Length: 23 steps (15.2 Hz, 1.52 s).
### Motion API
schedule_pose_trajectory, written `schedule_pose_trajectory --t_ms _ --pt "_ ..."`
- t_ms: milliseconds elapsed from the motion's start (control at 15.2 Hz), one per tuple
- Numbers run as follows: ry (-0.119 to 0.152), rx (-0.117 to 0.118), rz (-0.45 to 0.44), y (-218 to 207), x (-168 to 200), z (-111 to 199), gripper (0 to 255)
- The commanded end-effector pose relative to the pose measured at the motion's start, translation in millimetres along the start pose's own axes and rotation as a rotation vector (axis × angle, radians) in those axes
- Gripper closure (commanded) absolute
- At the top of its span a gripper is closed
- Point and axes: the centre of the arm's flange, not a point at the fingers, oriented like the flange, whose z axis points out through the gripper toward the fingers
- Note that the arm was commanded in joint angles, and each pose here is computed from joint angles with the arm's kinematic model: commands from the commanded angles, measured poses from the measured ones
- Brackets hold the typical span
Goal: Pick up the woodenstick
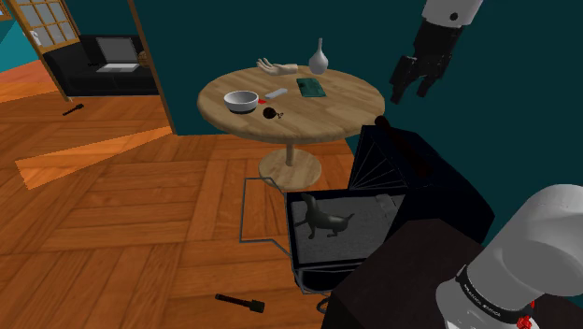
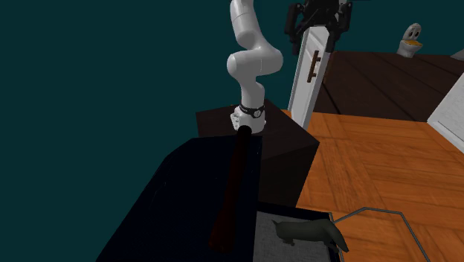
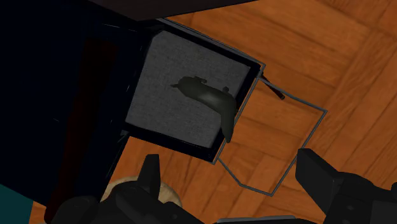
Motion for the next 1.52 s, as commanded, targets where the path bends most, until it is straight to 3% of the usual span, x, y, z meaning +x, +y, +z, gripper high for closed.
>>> schedule_pose_trajectory --t_ms 0,1452 --pt "0.0 0.0 0.0 0 0 0 0" --pt "-0.116 0.067 0.267 203 98 204 0"
